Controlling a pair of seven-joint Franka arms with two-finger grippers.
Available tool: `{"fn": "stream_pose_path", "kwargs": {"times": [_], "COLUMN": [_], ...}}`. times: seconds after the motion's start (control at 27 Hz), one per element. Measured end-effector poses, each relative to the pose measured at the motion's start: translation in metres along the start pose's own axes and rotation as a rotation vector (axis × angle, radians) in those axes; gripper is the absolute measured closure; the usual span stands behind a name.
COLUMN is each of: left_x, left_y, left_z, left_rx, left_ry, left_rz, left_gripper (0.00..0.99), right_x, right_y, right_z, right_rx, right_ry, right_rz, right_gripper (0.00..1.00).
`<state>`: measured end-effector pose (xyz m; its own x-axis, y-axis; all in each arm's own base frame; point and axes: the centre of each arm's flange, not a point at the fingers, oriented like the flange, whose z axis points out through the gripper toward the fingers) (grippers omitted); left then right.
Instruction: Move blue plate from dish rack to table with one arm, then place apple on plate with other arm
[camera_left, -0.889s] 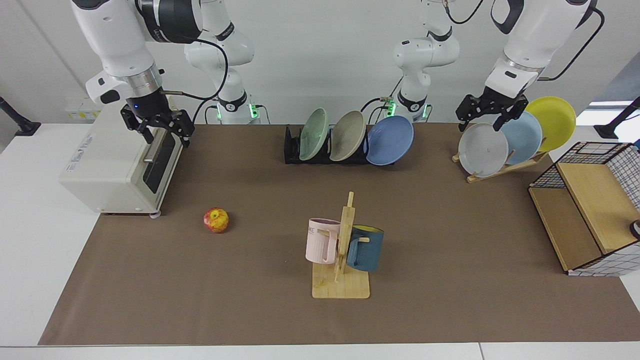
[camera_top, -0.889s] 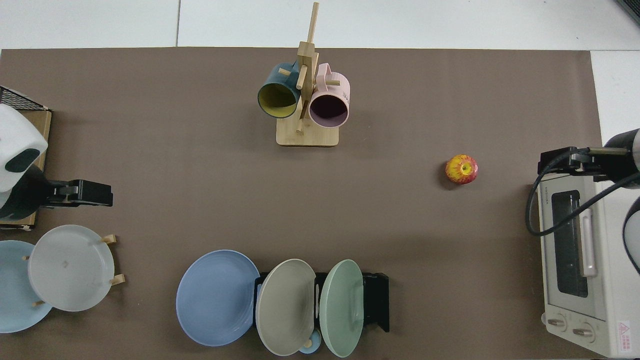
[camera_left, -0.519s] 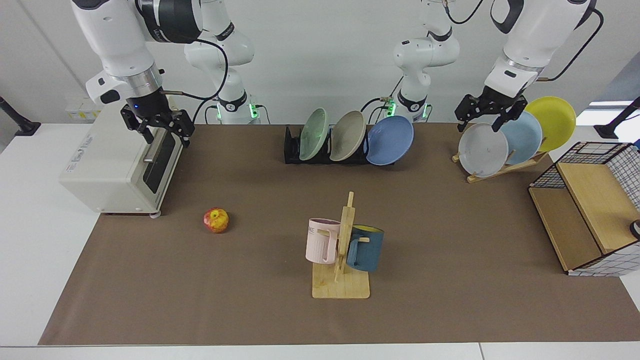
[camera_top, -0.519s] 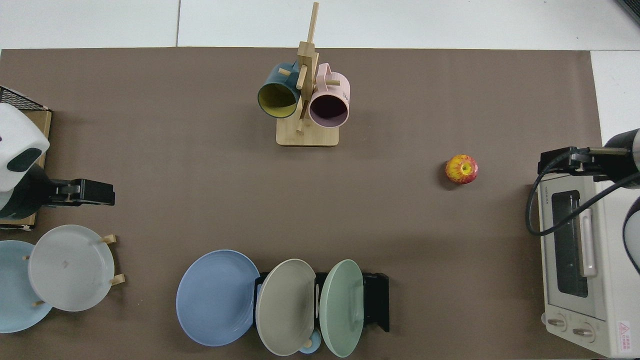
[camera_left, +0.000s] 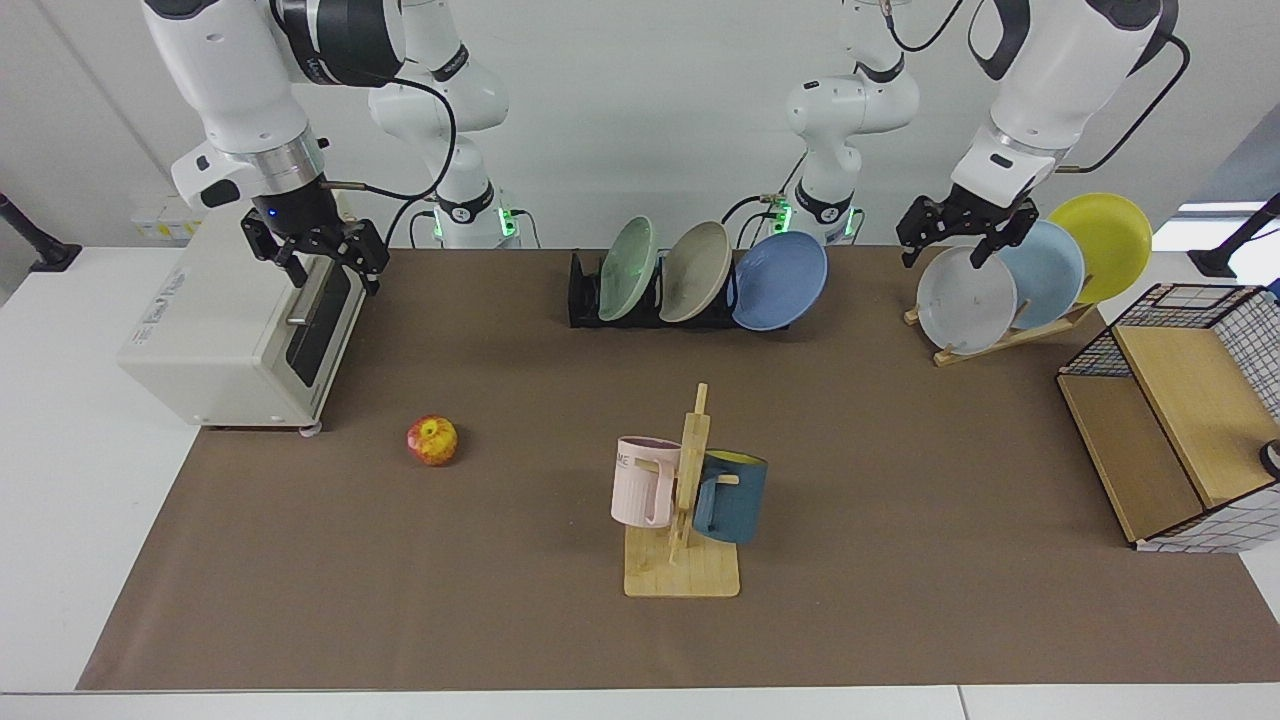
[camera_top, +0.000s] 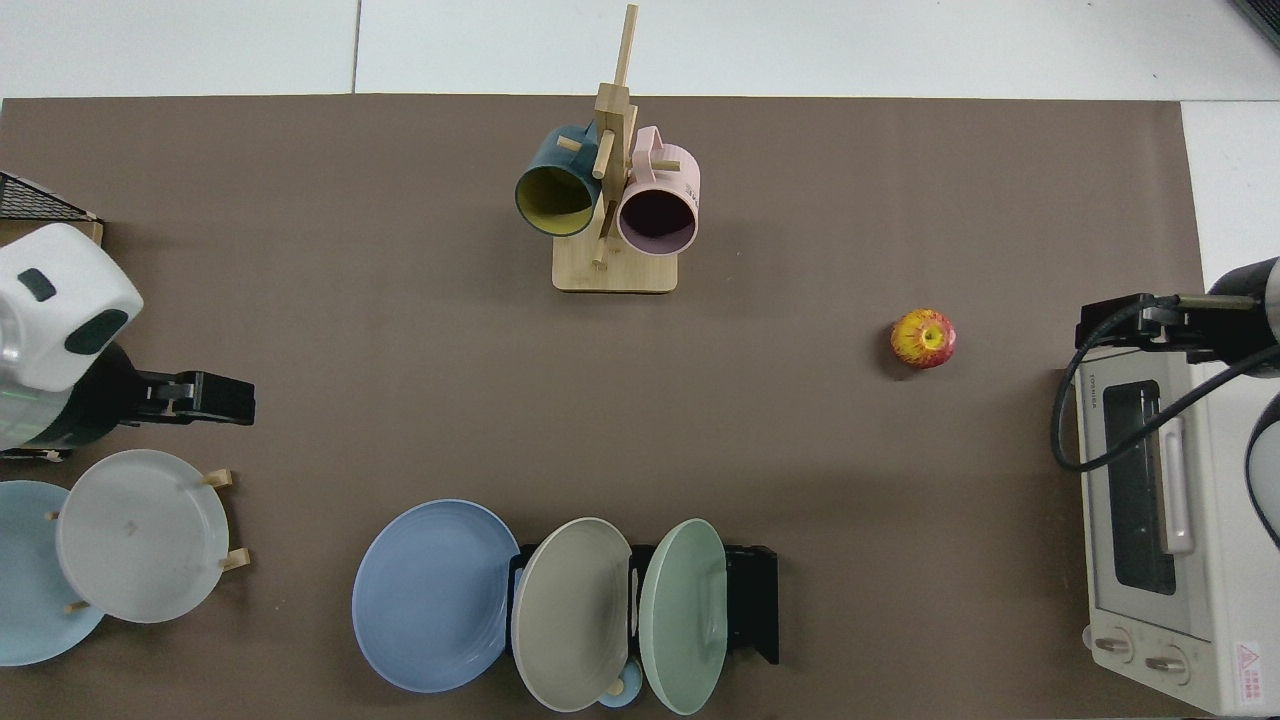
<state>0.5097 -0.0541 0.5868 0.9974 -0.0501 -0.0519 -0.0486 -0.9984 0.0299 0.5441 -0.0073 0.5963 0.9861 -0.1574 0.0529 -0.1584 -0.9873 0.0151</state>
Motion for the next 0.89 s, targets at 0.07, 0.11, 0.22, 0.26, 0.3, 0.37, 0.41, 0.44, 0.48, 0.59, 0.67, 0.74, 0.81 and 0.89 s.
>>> {"fn": "stream_pose_path", "kwargs": {"times": [0.07, 0.11, 0.22, 0.26, 0.3, 0.37, 0.41, 0.44, 0.48, 0.59, 0.67, 0.74, 0.81, 0.89], "left_x": [-0.005, -0.009, -0.025, -0.031, -0.038, -0.055, -0.063, -0.070, -0.078, -0.098, -0.110, -0.120, -0.128, -0.134], "left_y": [0.013, 0.022, 0.049, 0.059, 0.068, 0.083, 0.087, 0.090, 0.094, 0.108, 0.122, 0.131, 0.135, 0.137], "left_z": [0.013, 0.021, 0.044, 0.052, 0.060, 0.075, 0.081, 0.086, 0.092, 0.116, 0.133, 0.147, 0.156, 0.166], "left_rx": [0.006, 0.010, 0.024, 0.030, 0.037, 0.054, 0.063, 0.073, 0.086, 0.138, 0.170, 0.196, 0.213, 0.231], "left_ry": [-0.017, -0.021, -0.026, -0.027, -0.028, -0.035, -0.041, -0.048, -0.056, -0.074, -0.077, -0.082, -0.093, -0.100], "left_rz": [0.022, 0.034, 0.061, 0.069, 0.076, 0.091, 0.098, 0.104, 0.112, 0.125, 0.132, 0.138, 0.148, 0.162], "left_gripper": [0.000, 0.000, 0.000, 0.000, 0.000, 0.000, 0.000, 0.000, 0.000, 0.000, 0.000, 0.000, 0.000, 0.000], "right_x": [0.000, 0.000, 0.000, 0.000, 0.000, 0.000, 0.000, 0.000, 0.000, 0.000, 0.000, 0.000, 0.000, 0.000], "right_y": [0.000, 0.000, 0.000, 0.000, 0.000, 0.000, 0.000, 0.000, 0.000, 0.000, 0.000, 0.000, 0.000, 0.000], "right_z": [0.000, 0.000, 0.000, 0.000, 0.000, 0.000, 0.000, 0.000, 0.000, 0.000, 0.000, 0.000, 0.000, 0.000], "right_rx": [0.000, 0.000, 0.000, 0.000, 0.000, 0.000, 0.000, 0.000, 0.000, 0.000, 0.000, 0.000, 0.000, 0.000], "right_ry": [0.000, 0.000, 0.000, 0.000, 0.000, 0.000, 0.000, 0.000, 0.000, 0.000, 0.000, 0.000, 0.000, 0.000], "right_rz": [0.000, 0.000, 0.000, 0.000, 0.000, 0.000, 0.000, 0.000, 0.000, 0.000, 0.000, 0.000, 0.000, 0.000], "right_gripper": [0.00, 0.00, 0.00, 0.00, 0.00, 0.00, 0.00, 0.00, 0.00, 0.00, 0.00, 0.00, 0.00, 0.00]}}
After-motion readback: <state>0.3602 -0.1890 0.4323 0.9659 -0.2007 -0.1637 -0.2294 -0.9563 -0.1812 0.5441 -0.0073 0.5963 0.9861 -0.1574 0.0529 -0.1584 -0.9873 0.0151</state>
